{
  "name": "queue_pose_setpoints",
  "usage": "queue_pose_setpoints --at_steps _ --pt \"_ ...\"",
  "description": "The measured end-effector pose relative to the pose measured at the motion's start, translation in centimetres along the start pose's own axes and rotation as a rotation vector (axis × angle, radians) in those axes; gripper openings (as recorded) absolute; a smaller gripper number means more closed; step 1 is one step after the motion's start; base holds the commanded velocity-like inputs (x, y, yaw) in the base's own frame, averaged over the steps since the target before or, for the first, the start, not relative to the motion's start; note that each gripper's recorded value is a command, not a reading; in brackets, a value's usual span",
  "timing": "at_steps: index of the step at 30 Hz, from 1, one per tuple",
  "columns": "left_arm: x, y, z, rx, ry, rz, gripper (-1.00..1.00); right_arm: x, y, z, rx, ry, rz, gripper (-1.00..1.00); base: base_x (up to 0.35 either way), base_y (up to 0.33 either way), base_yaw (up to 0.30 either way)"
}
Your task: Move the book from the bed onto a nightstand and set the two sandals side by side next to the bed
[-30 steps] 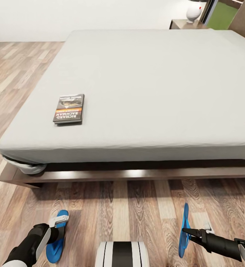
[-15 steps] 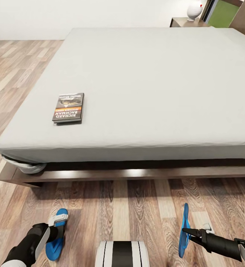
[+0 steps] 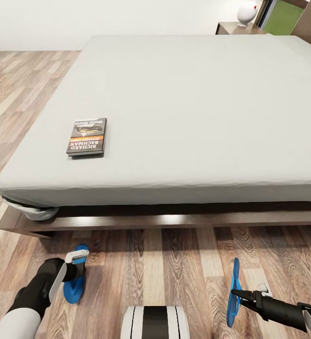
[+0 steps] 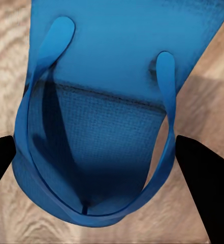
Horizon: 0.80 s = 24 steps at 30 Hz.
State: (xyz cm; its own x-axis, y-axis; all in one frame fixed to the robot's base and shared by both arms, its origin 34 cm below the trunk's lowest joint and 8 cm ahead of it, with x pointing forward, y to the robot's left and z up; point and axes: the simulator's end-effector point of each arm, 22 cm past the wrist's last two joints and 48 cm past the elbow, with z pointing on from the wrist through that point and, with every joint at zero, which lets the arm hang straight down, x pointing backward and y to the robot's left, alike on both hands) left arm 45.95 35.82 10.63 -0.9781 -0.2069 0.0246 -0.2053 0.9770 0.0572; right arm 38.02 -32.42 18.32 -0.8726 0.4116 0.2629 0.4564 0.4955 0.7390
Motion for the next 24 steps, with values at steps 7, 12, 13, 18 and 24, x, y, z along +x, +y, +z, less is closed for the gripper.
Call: queue_pose_setpoints --at_steps 7,12,13,18,24 --pt "0.9 0.1 0.4 -0.002 0.026 -0.002 -1.00 0.0 0.0 0.0 -0.001 0.001 0.001 -1.00 0.000 0.000 0.000" --pt "0.9 0.3 0.4 -0.004 0.027 -0.004 -1.00 -0.1 0.1 -0.1 -0.005 -0.002 0.000 -1.00 0.000 0.000 0.000" --pt "0.9 0.3 0.4 -0.004 0.027 -0.004 -1.00 -0.2 0.1 -0.3 -0.004 -0.003 0.000 -1.00 0.000 0.000 0.000" --pt "1.0 0.2 0.4 -0.005 0.027 -0.005 -1.00 -1.7 -1.1 -3.5 0.041 -0.027 -0.012 -1.00 0.000 0.000 0.000" --pt "1.9 0.2 1.4 -0.007 0.051 -0.001 -1.00 -3.5 0.4 -6.8 -0.059 -0.068 -0.006 -1.00 0.000 0.000 0.000"
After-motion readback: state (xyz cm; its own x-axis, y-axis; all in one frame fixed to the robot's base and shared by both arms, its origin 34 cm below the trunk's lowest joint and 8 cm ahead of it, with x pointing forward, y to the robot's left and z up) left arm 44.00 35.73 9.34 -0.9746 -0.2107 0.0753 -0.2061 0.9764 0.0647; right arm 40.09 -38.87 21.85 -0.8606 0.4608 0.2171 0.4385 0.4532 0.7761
